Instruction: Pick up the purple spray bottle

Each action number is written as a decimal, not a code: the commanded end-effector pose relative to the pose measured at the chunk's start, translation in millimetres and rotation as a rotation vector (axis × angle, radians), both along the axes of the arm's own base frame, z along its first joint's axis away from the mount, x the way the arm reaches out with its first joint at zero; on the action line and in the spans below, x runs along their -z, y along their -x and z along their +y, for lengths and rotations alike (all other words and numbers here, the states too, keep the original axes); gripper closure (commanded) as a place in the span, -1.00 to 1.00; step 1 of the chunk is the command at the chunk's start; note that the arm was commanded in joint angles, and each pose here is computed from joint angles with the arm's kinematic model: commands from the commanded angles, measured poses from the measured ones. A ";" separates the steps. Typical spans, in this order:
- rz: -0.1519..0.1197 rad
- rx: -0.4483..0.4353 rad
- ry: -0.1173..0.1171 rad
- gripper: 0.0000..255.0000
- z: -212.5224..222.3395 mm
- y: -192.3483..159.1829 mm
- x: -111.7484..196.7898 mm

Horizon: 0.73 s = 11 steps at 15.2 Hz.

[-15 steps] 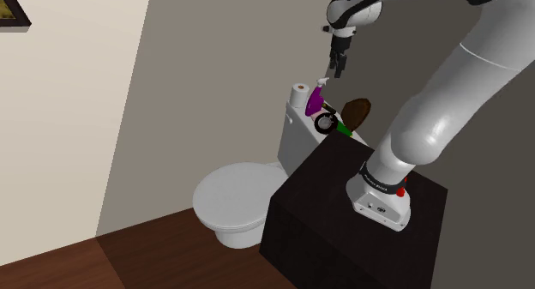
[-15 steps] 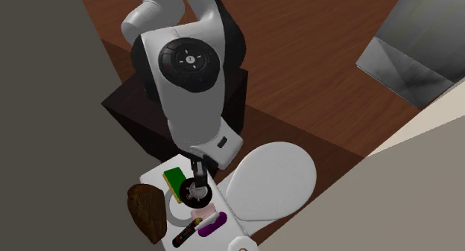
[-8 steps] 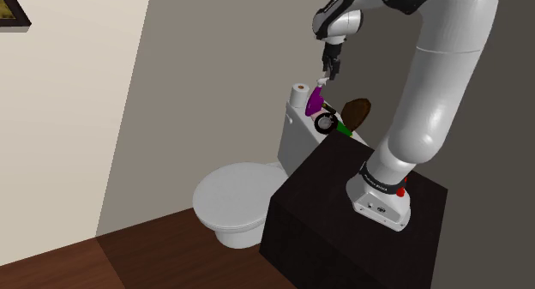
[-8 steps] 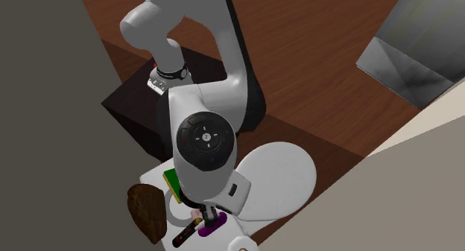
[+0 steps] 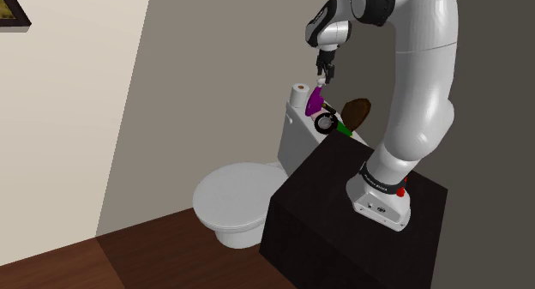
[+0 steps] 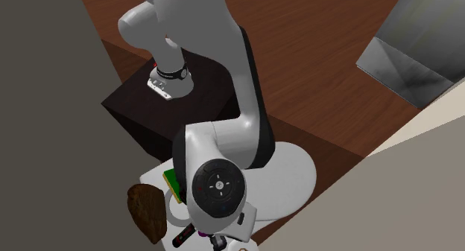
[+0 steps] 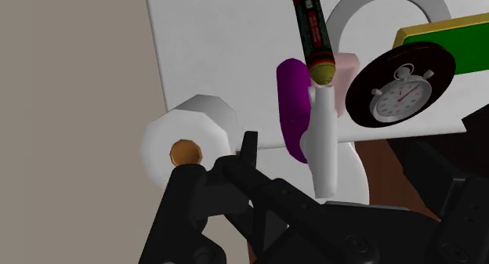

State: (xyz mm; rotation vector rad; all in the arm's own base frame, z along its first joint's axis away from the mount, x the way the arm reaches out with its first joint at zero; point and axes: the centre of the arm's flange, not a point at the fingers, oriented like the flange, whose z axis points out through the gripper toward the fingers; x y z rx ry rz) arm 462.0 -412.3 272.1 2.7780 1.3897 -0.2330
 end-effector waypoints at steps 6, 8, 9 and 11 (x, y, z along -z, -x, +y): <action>0.000 -0.001 0.000 1.00 0.3 0.8 23.6; 0.000 -0.001 0.000 1.00 0.1 0.6 23.7; 0.000 -0.001 0.000 1.00 0.1 0.6 23.7; 0.000 -0.001 0.000 1.00 0.1 0.6 23.6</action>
